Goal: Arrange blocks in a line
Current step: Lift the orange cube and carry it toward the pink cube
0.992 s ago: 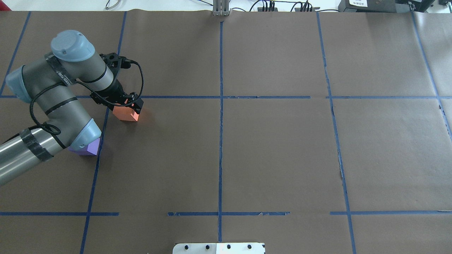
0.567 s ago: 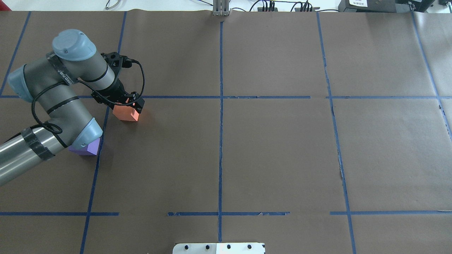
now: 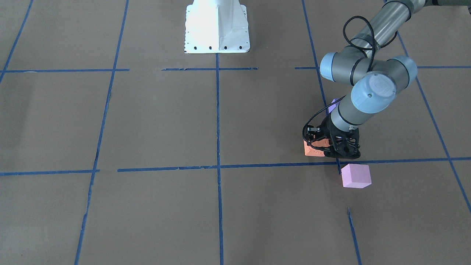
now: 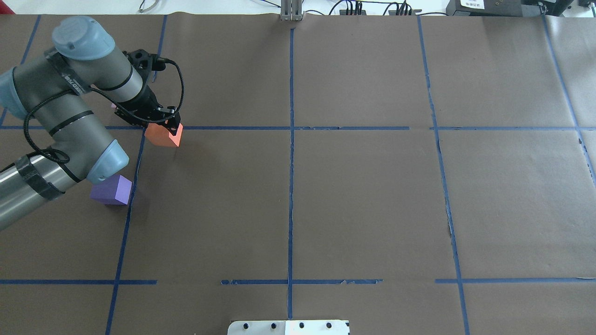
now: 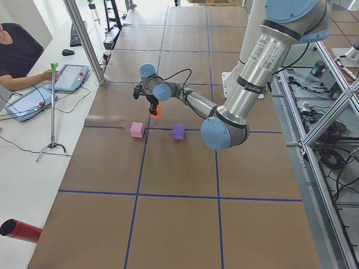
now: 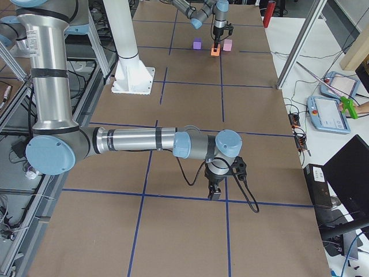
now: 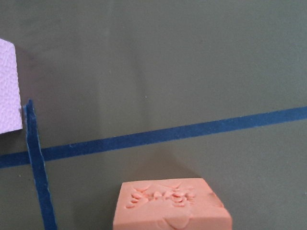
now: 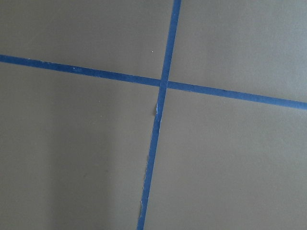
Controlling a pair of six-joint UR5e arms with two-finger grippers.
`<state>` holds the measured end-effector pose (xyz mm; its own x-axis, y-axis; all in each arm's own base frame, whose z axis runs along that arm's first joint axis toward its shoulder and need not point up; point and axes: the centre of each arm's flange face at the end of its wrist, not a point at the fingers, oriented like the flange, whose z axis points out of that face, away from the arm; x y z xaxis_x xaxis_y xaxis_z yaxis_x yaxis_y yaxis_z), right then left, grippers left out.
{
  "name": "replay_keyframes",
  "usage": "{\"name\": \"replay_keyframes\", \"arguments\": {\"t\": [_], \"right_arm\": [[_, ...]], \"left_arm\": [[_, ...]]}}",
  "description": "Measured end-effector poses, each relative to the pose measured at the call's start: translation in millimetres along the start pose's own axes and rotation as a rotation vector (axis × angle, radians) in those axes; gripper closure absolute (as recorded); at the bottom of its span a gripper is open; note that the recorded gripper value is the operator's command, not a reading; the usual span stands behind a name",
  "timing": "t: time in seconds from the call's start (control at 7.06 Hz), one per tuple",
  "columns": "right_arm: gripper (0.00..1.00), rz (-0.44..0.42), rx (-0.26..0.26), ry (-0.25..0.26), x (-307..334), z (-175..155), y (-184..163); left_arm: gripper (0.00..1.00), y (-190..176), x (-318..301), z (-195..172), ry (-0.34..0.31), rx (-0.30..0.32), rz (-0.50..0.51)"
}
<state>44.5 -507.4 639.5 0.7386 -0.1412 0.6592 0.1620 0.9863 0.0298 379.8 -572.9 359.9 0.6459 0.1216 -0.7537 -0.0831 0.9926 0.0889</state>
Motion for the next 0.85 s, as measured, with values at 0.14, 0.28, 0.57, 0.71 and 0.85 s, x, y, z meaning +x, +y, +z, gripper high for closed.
{"name": "replay_keyframes", "arguments": {"t": [0.14,0.28,0.57,0.71,0.85], "right_arm": [[0.00,0.000,0.000,0.000,0,0,0],[0.00,-0.001,0.000,0.000,0,0,0],[0.00,0.000,0.000,0.000,0,0,0],[0.00,0.000,0.000,0.000,0,0,0],[0.00,0.000,0.000,0.000,0,0,0]], "left_arm": [[1.00,3,3,-35,-0.018,0.005,0.004],[1.00,7,1,-69,-0.040,0.005,0.017],[1.00,9,-17,-106,-0.073,0.009,0.039],[1.00,7,-31,-111,-0.086,0.008,0.068],[1.00,5,-52,-113,-0.100,0.005,0.101]]}}
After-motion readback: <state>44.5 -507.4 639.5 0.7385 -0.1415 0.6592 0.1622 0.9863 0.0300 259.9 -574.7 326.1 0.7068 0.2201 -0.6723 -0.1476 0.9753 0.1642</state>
